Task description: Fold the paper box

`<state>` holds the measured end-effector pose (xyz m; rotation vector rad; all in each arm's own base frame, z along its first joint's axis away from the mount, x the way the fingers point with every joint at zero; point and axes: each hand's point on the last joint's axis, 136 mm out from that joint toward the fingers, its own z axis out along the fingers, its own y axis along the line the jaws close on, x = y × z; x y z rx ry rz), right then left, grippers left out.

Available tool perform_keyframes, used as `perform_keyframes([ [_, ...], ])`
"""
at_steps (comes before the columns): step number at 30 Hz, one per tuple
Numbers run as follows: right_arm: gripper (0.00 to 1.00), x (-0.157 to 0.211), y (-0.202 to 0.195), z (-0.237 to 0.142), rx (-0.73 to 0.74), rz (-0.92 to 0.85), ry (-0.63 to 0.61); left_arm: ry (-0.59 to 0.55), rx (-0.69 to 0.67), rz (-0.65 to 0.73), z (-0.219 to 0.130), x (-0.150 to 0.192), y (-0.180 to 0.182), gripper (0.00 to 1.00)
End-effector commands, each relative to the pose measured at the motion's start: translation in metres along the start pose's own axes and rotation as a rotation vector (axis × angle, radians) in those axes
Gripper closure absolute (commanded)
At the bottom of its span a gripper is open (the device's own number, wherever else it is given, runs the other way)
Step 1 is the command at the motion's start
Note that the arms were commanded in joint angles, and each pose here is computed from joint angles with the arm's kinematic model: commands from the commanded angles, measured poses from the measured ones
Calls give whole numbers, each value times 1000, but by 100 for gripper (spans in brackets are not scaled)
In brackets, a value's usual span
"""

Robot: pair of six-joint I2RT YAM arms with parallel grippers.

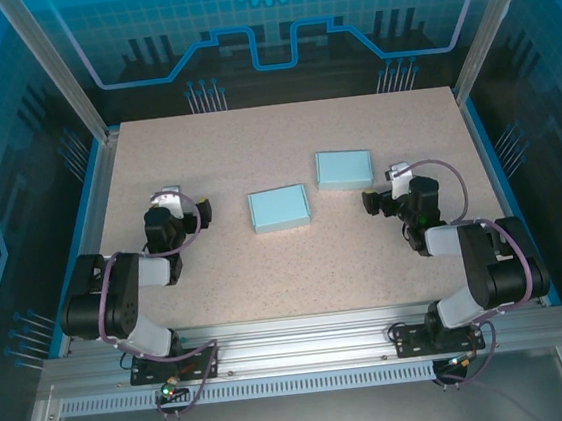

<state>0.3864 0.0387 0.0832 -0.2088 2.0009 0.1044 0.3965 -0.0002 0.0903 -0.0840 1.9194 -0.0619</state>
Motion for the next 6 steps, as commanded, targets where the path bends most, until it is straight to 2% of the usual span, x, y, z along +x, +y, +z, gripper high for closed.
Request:
perform_keyframes([
  [1, 0, -13, -6, 3, 17, 5, -35, -8, 25, -1, 0, -5, -4, 1],
  [6, 0, -13, -6, 3, 18, 4, -36, -10, 26, -2, 0, -5, -5, 1],
])
